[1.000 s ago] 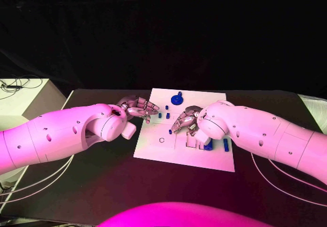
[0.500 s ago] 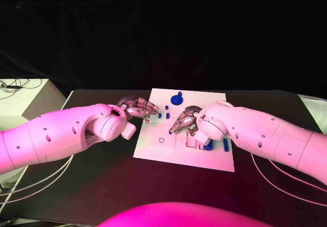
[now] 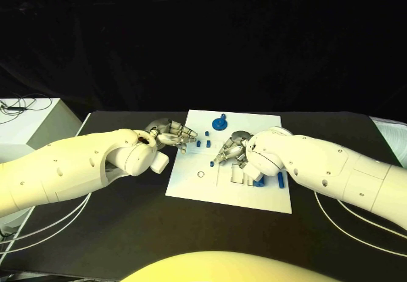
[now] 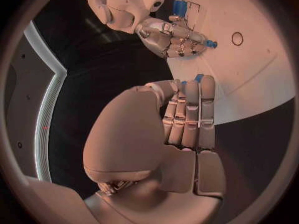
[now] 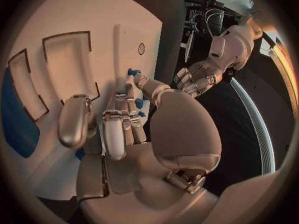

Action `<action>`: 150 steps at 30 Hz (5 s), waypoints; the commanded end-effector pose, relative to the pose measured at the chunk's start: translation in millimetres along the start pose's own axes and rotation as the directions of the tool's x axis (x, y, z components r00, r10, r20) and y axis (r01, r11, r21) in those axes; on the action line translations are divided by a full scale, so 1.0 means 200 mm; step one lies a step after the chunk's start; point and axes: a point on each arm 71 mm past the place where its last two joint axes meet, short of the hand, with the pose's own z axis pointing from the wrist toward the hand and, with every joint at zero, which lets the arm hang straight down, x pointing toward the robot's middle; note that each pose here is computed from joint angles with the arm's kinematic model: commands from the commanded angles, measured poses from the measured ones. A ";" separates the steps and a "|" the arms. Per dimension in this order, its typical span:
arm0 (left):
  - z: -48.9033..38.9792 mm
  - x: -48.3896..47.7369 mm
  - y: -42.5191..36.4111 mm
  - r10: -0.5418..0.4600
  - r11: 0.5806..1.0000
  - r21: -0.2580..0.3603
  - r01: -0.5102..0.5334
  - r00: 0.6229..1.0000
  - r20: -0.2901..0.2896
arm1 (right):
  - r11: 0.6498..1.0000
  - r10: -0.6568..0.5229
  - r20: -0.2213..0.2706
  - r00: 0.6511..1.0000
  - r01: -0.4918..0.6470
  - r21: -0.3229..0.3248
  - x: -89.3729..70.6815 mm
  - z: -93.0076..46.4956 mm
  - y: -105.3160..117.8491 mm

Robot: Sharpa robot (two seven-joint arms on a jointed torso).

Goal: Assemble the parts on the task board

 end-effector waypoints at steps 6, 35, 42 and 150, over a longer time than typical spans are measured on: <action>0.004 0.007 -0.007 -0.003 1.000 0.010 0.003 1.000 -0.002 | 0.997 0.006 0.079 0.997 0.000 -0.077 -0.02 -0.03 -0.01; 0.075 -0.041 -0.048 -0.255 0.921 0.308 0.238 0.967 0.017 | 0.794 -0.009 0.334 0.942 0.210 -0.570 -0.40 -0.41 -0.17; 0.079 -0.075 -0.024 -0.283 0.906 0.339 0.253 0.958 0.039 | 0.780 -0.193 0.492 0.849 0.437 -0.449 -0.53 -0.47 -0.31; 0.058 -0.107 0.009 -0.281 0.920 0.301 0.252 0.958 0.057 | 0.683 -0.610 0.433 0.664 0.717 -0.136 -0.22 -0.14 -0.14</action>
